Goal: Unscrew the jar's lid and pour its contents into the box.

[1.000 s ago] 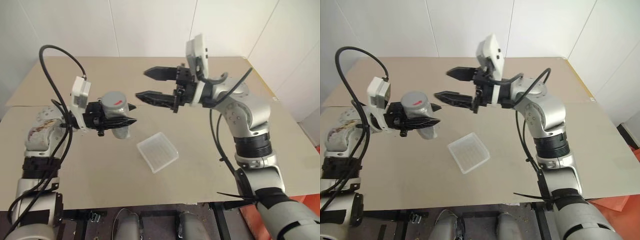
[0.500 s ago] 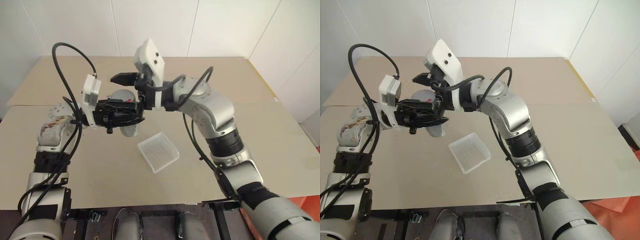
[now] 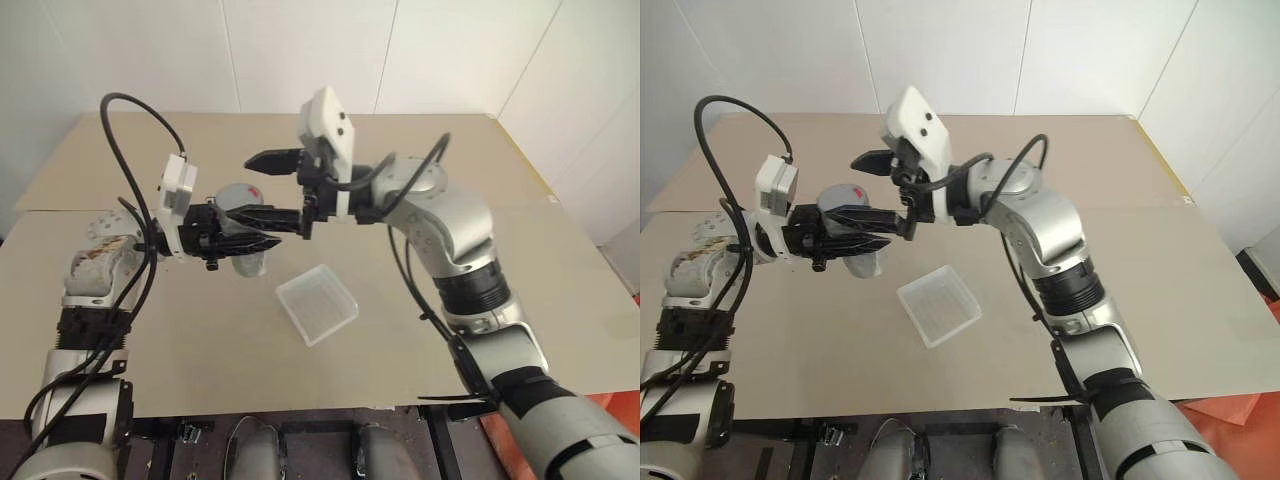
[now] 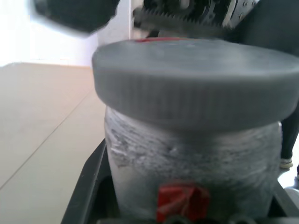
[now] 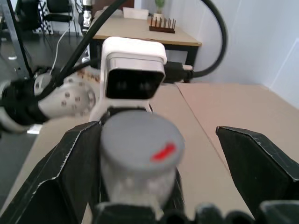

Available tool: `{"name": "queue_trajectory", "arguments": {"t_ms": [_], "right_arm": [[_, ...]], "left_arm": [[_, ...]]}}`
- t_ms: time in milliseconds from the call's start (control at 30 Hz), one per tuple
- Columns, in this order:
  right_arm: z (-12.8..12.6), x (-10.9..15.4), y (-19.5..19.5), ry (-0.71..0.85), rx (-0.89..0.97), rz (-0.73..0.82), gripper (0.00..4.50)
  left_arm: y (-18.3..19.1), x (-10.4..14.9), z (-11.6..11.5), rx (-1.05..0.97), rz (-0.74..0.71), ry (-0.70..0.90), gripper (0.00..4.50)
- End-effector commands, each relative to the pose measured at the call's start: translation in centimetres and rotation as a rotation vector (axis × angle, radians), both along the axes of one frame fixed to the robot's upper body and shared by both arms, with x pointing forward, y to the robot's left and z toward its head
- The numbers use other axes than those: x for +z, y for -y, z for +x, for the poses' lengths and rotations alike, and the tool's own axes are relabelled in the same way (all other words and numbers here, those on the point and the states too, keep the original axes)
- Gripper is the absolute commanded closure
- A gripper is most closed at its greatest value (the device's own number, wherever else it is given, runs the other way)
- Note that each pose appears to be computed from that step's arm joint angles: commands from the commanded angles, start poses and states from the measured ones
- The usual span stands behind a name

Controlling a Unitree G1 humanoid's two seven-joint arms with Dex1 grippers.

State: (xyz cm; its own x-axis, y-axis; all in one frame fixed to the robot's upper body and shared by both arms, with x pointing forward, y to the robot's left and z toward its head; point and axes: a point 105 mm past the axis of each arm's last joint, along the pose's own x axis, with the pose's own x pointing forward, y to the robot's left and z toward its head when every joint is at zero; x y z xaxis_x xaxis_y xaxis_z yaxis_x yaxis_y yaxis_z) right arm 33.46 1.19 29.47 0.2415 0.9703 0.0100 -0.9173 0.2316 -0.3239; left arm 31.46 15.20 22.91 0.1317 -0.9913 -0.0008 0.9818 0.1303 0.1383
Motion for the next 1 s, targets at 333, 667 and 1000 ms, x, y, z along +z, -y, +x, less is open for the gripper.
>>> {"name": "queue_trajectory", "arguments": {"t_ms": [333, 667, 1000], "right_arm": [[0.0, 2.3, 2.9, 0.030, -0.095, 0.092, 0.03], [-4.3, 3.6, -1.8, 0.034, 0.072, 0.111, 0.03], [-3.1, 2.4, -4.3, 0.018, 0.045, 0.074, 0.03]], "left_arm": [[0.1, 1.9, -0.5, -0.033, -0.017, 0.089, 2.54], [1.6, 1.8, 0.4, -0.067, -0.046, 0.094, 2.54], [1.8, 2.3, 0.3, -0.075, -0.057, 0.117, 2.54]]}}
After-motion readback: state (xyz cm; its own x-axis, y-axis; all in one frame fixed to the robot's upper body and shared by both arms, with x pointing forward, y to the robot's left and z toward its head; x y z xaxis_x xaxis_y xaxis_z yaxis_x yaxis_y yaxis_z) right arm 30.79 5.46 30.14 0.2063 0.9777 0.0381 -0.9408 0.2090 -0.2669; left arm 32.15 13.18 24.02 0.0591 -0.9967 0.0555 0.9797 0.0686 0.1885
